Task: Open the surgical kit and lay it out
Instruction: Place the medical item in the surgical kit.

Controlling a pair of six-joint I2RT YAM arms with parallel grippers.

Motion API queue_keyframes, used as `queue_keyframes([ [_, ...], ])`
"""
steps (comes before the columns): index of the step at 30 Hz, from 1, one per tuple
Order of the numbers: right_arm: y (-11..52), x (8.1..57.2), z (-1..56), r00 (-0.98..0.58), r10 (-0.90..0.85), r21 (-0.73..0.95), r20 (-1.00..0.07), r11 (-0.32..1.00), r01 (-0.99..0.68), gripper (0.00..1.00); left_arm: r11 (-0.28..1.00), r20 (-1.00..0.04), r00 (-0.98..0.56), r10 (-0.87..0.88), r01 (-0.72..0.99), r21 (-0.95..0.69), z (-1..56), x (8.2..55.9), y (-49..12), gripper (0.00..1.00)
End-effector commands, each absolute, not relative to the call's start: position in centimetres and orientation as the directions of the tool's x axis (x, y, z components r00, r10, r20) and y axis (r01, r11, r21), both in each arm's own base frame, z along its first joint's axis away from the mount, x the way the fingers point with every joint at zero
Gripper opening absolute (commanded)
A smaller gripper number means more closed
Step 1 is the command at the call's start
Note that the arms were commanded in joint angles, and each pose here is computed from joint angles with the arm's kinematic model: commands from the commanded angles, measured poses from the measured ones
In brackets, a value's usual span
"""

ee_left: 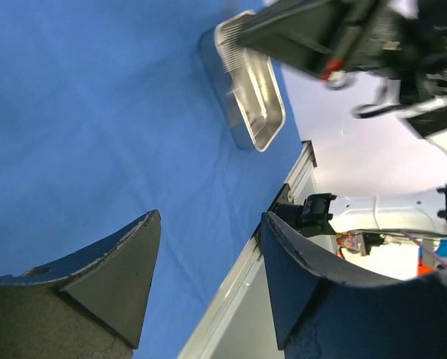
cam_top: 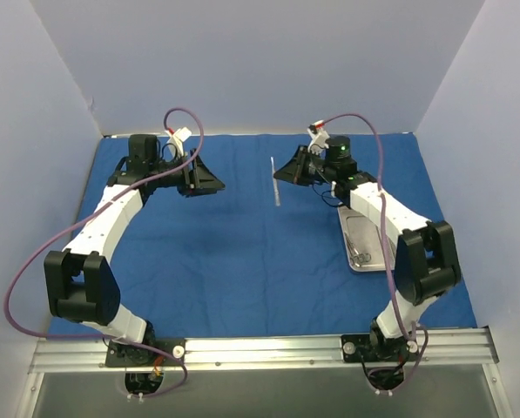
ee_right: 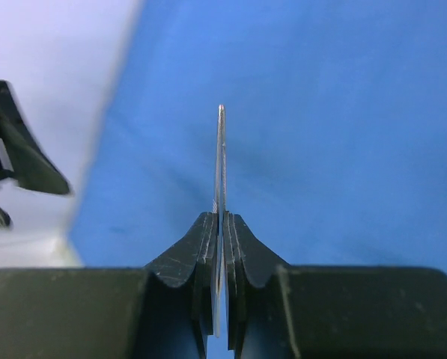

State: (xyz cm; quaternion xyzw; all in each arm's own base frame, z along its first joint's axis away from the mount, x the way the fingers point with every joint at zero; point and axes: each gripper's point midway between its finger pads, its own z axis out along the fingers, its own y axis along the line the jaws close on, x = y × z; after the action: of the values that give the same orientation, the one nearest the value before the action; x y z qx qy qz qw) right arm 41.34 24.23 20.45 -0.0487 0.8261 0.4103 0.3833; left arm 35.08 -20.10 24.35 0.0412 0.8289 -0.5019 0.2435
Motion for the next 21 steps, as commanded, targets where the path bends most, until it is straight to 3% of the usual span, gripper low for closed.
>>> queue_keyframes([
  [1, 29.1, 41.1, 27.6, -0.643, 0.365, 0.738, -0.673, 0.392, -0.549, 0.0, 0.422, -0.586, -0.797, -0.149, 0.485, -0.766, 27.6, 35.0, -22.2, 0.65],
  [14, 33.9, 37.4, 31.2, -0.674, 0.374, 0.76, -0.637, 0.159, -0.63, 0.0, 0.369, -0.588, -0.801, -0.116, 0.515, -0.774, 27.2, 34.1, -24.7, 0.61],
  [21, 34.6, 36.7, 30.8, -0.692, 0.356, 0.768, -0.628, 0.138, -0.625, 0.0, 0.369, -0.633, -0.766, -0.112, 0.559, -0.742, 27.8, 34.3, -24.8, 0.61],
])
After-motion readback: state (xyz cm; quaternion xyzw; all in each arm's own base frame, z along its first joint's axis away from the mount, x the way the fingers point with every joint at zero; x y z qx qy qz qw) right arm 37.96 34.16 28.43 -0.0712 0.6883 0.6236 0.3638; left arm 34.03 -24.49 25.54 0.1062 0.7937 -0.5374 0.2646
